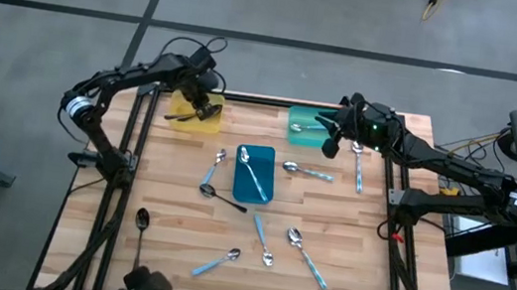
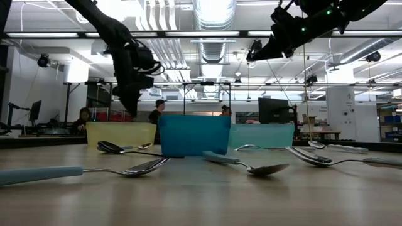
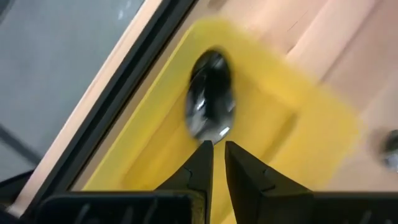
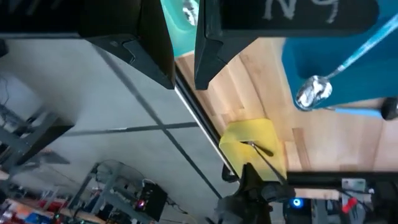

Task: Sort silverware by color (type)
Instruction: Put the white patterned spoon into the blue bin

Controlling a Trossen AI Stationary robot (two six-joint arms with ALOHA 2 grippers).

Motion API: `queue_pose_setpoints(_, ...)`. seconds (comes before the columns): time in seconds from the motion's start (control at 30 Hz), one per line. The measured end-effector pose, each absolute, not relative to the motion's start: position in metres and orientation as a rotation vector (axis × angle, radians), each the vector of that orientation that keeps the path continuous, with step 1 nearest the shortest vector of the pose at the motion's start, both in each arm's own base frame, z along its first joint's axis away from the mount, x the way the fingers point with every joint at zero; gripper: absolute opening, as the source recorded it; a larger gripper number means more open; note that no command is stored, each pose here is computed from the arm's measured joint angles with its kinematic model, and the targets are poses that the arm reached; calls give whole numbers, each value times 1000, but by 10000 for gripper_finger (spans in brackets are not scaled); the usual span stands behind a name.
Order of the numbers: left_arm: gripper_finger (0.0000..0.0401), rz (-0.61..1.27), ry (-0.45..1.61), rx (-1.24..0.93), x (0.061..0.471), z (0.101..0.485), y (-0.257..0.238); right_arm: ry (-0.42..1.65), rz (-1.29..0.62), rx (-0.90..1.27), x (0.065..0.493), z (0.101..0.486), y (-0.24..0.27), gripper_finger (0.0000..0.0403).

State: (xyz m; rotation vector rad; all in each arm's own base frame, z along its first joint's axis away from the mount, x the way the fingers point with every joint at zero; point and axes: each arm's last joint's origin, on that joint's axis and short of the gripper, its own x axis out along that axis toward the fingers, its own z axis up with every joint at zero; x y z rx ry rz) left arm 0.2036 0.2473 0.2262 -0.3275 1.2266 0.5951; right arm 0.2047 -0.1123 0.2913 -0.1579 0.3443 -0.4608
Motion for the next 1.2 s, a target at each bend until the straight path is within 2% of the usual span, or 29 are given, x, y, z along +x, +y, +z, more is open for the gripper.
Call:
queue_pose_setpoints(0.17, 25, 566, 1123, -306, 216, 242, 233, 325, -472, -61, 205, 291, -112, 52)
queue_pose_setpoints(0.67, 25, 421, 983, -170, 246, 284, 164, 327, -366, 90, 216, 287, -84, 52)
queue_pose_setpoints(1.2, 25, 261, 841, -124, 281, 301, 94, 581, -390, 336, 207, 263, -72, 52)
